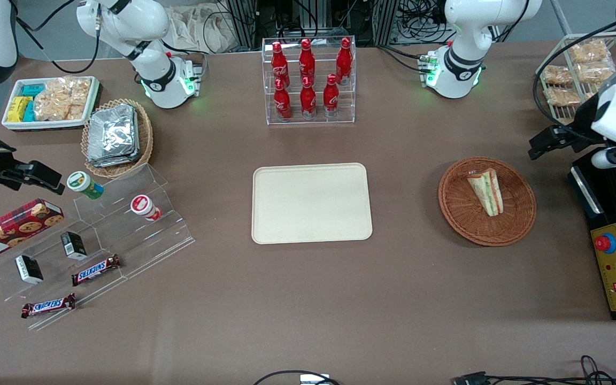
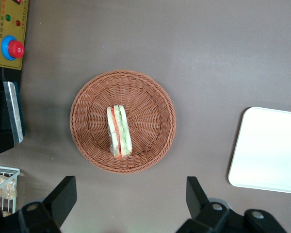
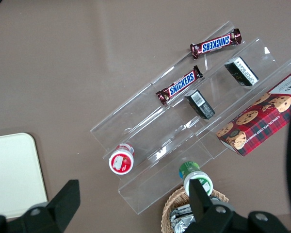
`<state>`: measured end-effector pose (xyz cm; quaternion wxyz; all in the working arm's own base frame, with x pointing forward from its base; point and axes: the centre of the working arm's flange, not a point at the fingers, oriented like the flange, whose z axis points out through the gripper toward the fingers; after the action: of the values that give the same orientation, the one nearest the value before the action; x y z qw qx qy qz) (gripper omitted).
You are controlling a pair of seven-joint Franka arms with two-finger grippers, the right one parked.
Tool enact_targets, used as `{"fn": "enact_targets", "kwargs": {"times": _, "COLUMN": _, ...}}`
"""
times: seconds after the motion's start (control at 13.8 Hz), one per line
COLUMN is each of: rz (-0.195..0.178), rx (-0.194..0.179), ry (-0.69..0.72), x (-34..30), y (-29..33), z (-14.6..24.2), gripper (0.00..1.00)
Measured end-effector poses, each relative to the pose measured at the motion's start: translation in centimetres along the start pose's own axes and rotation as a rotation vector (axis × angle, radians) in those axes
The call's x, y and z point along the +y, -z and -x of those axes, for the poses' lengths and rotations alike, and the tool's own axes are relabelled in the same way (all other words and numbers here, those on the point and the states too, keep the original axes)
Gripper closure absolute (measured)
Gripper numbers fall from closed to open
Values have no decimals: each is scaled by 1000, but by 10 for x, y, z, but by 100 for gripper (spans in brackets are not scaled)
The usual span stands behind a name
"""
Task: Place sandwich from basket to tray
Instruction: 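Move the left gripper over the sandwich in the wicker basket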
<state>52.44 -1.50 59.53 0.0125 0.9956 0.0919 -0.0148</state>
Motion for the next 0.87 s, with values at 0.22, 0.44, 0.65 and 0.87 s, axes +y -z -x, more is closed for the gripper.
{"fn": "enact_targets", "kwargs": {"times": 0.22, "rz": -5, "rx": -32, "ry": 1, "x": -1, "y": 3, "z": 1, "gripper": 0}}
{"fn": "enact_targets", "kwargs": {"times": 0.44, "rz": -10, "rx": -58, "ry": 1, "x": -1, "y": -6, "z": -1, "gripper": 0}}
{"fn": "enact_targets", "kwargs": {"times": 0.65, "rz": -25, "rx": -108, "ry": 7, "x": -2, "y": -36, "z": -2, "gripper": 0}}
{"fn": "enact_targets", "kwargs": {"times": 0.87, "rz": -29, "rx": -108, "ry": 27, "x": -7, "y": -92, "z": 1, "gripper": 0}}
